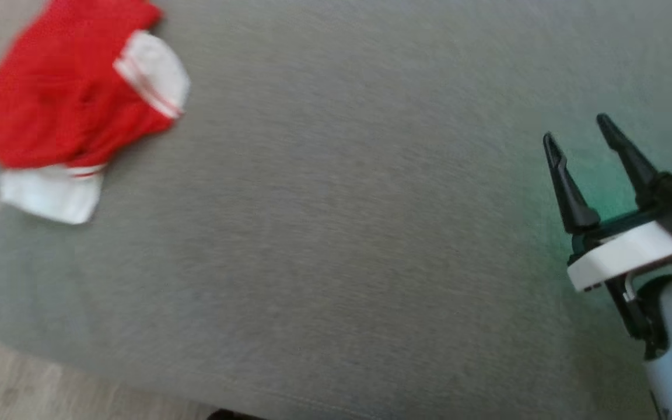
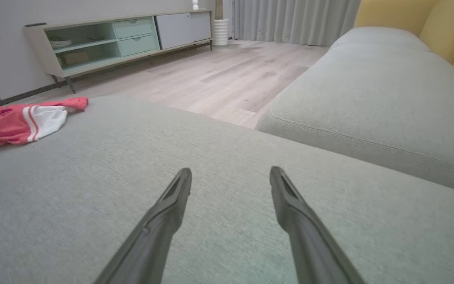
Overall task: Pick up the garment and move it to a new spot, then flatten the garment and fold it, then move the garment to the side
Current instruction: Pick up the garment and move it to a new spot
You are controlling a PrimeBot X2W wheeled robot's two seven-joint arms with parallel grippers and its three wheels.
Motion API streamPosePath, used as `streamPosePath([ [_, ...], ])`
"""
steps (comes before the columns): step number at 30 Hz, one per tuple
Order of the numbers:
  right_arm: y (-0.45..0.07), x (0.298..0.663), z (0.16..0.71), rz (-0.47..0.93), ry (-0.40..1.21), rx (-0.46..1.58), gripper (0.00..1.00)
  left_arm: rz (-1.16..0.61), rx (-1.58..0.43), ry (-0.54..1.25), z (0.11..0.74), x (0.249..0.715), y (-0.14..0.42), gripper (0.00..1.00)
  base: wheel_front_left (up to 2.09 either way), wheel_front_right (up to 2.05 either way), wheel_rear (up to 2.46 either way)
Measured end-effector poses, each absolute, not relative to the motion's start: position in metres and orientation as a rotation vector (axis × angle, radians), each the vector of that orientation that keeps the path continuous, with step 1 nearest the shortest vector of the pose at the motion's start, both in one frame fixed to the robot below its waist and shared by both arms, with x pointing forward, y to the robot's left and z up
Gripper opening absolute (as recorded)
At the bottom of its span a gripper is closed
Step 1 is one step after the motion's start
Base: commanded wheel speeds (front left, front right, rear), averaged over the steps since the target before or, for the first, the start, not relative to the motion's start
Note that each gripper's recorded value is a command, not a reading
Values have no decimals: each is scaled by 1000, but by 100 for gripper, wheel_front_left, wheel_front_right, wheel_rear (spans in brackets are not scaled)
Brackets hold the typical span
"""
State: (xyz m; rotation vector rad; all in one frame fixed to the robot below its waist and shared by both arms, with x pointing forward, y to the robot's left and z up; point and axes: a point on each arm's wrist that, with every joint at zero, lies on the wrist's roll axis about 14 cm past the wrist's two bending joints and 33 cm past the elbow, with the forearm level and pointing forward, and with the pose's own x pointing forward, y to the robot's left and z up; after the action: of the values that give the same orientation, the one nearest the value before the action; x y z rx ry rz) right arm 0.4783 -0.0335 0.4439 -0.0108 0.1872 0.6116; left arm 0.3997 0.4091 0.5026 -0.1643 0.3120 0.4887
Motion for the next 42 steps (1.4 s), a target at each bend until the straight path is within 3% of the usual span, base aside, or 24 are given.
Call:
streamPosePath([
  [5,-64,480,427,539,225,-12,100,499,-233,452,459,423,411,100,0,0,0],
  [12,-112,476,408,415,276,-15,100,493,-434,856,351,428,371,100,0,0,0],
  [15,-128,475,407,374,277,-23,100,504,-493,919,338,434,365,97,0,0,0],
  [16,-132,474,407,362,281,-23,100,502,-517,930,336,436,363,36,0,0,0],
  [17,-135,472,406,352,284,-22,100,499,-519,935,336,439,362,0,0,0,0],
  [25,-136,468,429,336,230,-12,100,428,-498,889,360,439,353,0,0,0,0],
  [34,-119,443,471,346,138,48,100,175,-270,460,525,479,342,0,0,0,0],
  [42,-114,415,496,333,80,83,100,-91,-145,137,671,485,270,0,0,0,0],
])
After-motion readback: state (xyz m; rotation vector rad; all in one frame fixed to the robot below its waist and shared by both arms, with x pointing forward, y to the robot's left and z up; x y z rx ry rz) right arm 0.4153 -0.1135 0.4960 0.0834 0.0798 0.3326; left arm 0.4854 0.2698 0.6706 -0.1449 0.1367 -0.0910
